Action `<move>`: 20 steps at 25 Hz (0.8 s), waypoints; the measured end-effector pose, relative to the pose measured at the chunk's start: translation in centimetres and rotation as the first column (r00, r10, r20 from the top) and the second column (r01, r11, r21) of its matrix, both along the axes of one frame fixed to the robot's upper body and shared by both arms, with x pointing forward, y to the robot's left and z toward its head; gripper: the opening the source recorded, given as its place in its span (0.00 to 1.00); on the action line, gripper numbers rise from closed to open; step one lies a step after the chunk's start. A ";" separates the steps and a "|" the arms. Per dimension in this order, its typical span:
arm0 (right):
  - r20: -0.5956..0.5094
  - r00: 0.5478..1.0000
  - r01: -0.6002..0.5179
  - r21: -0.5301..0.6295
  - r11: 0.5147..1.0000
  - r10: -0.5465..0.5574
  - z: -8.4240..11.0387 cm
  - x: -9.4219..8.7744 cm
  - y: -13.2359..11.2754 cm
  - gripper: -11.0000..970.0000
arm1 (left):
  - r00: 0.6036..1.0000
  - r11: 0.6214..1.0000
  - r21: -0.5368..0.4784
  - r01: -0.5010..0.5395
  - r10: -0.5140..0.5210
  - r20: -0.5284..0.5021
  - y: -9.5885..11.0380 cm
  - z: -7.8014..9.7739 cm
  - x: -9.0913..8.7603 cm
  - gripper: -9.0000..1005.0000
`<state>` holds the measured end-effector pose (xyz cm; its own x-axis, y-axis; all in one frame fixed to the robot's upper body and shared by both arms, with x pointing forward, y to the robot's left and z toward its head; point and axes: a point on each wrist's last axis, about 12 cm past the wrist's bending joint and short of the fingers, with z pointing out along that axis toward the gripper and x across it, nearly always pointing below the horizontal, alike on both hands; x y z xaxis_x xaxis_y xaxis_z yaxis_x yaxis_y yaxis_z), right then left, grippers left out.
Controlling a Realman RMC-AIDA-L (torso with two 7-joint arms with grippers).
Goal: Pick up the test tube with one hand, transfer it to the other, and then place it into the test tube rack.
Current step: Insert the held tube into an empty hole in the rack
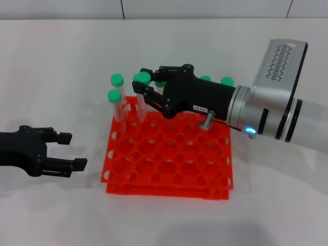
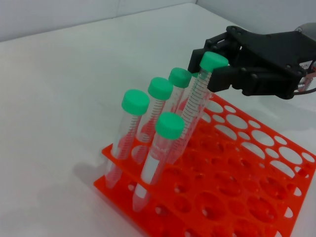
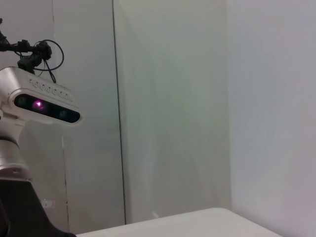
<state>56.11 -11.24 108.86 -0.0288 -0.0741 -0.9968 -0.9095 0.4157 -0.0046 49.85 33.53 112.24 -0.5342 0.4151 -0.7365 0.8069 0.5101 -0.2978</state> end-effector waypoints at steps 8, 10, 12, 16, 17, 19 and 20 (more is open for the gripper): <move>-0.002 1.000 -0.004 -0.007 1.000 0.004 -0.1 -0.1 0.1 0.29 | 1.000 1.000 -0.001 -0.001 0.001 -0.001 0.0 -0.1 -0.1 0.86; -0.002 1.000 -0.004 -0.007 1.000 0.004 -0.2 -0.1 0.1 0.29 | 1.000 1.000 0.000 0.000 0.000 -0.001 0.0 -0.1 -0.1 0.86; -0.003 1.000 -0.003 -0.008 1.000 0.003 -0.2 -0.1 0.1 0.29 | 1.000 1.000 -0.001 0.000 0.000 -0.001 0.0 -0.1 -0.1 0.86; -0.005 1.000 0.002 -0.014 1.000 -0.002 -0.2 -0.1 0.0 0.29 | 1.000 1.000 -0.005 0.001 -0.001 -0.004 -0.1 -0.2 -0.1 0.86; -0.005 1.000 0.003 -0.016 1.000 -0.003 -0.3 -0.1 0.0 0.29 | 1.000 1.000 -0.006 0.001 -0.001 -0.006 -0.1 -0.2 -0.1 0.86; -0.007 1.000 0.005 -0.019 1.000 -0.005 -0.3 -0.1 0.0 0.29 | 1.000 1.000 -0.008 0.002 -0.002 -0.007 -0.1 -0.3 -0.1 0.86; -0.007 1.000 0.006 -0.021 1.000 -0.006 -0.3 0.0 0.0 0.29 | 1.000 1.000 -0.008 0.002 -0.002 -0.007 -0.1 -0.3 -0.1 0.86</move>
